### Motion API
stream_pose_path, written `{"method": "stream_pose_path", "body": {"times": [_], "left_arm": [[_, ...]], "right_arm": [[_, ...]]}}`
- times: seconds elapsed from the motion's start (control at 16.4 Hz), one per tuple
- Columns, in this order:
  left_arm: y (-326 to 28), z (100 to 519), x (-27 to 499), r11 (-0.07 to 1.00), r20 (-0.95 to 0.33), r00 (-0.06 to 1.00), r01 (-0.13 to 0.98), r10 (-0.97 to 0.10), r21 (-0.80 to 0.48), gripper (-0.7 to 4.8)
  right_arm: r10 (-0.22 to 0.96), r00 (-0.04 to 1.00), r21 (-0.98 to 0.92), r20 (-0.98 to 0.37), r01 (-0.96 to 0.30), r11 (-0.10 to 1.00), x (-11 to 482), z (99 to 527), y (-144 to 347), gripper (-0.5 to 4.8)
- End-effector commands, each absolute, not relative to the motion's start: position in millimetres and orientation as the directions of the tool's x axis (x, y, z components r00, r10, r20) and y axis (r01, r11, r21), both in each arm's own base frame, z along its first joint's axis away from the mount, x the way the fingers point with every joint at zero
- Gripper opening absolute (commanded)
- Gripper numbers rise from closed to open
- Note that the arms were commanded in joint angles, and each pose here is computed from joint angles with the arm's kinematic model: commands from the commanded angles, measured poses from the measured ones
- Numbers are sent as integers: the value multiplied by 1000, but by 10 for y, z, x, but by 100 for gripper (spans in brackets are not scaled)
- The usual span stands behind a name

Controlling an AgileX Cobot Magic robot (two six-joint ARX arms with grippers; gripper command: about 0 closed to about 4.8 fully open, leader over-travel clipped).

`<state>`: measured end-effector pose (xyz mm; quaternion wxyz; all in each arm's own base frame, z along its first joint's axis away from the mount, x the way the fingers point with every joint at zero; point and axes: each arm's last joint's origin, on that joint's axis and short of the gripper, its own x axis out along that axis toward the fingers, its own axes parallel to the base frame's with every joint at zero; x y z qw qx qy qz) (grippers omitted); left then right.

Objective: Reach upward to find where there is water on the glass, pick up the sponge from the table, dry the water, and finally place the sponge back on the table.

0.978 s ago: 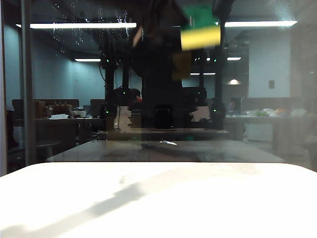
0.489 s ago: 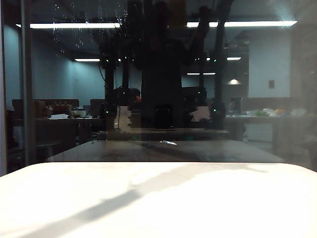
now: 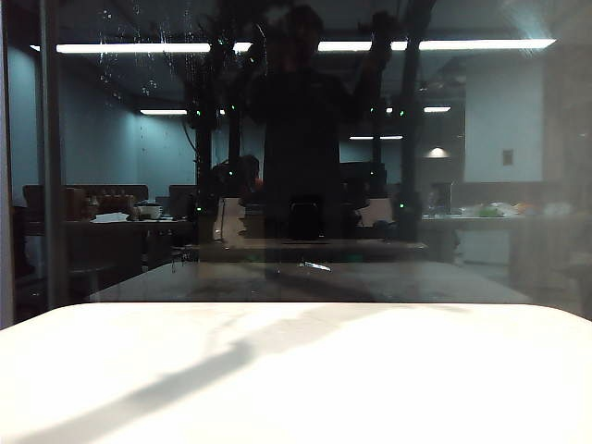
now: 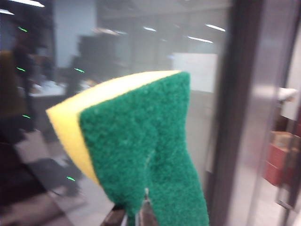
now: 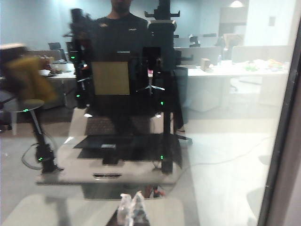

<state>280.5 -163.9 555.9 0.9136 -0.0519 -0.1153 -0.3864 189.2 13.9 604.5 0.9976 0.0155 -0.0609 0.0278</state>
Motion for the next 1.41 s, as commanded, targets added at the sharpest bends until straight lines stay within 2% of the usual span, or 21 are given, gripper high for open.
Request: {"method": "stream_pose_path", "body": {"times": [0.06, 0.18, 0.37, 0.55, 0.92, 1.1, 1.22, 1.41], "left_arm": [[-1387, 5693, 2853, 750, 337, 701, 661, -629, 24, -6], [-1161, 5750, 2940, 787, 401, 718, 617, -569, 11, -6], [-1006, 5763, 3036, 816, 442, 729, 577, -522, 12, -6], [-1052, 5657, 3237, 816, 447, 729, 577, -518, 5, -6], [-1223, 5184, 3814, 809, 338, 775, 585, -534, -63, -6], [-1242, 5137, 3899, 811, 367, 767, 582, -526, -54, -6], [-1180, 5145, 3928, 824, 390, 770, 564, -504, -49, -6], [-971, 5140, 4001, 845, 393, 803, 524, -448, -108, -6]], "right_arm": [[55, 988, 25, 141, -59, 998, 1854, 6072, 136, -9], [55, 988, 25, 141, -59, 998, 1854, 6071, 136, -9], [55, 988, 25, 141, -59, 998, 1854, 6071, 136, -9], [56, 989, 25, 136, -60, 998, 1854, 6067, 136, -9], [55, 990, 25, 133, -59, 998, 1859, 6063, 136, -9], [55, 990, 25, 130, -59, 998, 1859, 6060, 136, -9], [56, 991, 25, 123, -59, 998, 1860, 6053, 137, -9], [56, 993, 24, 108, -59, 998, 1860, 6039, 137, -9]]}}
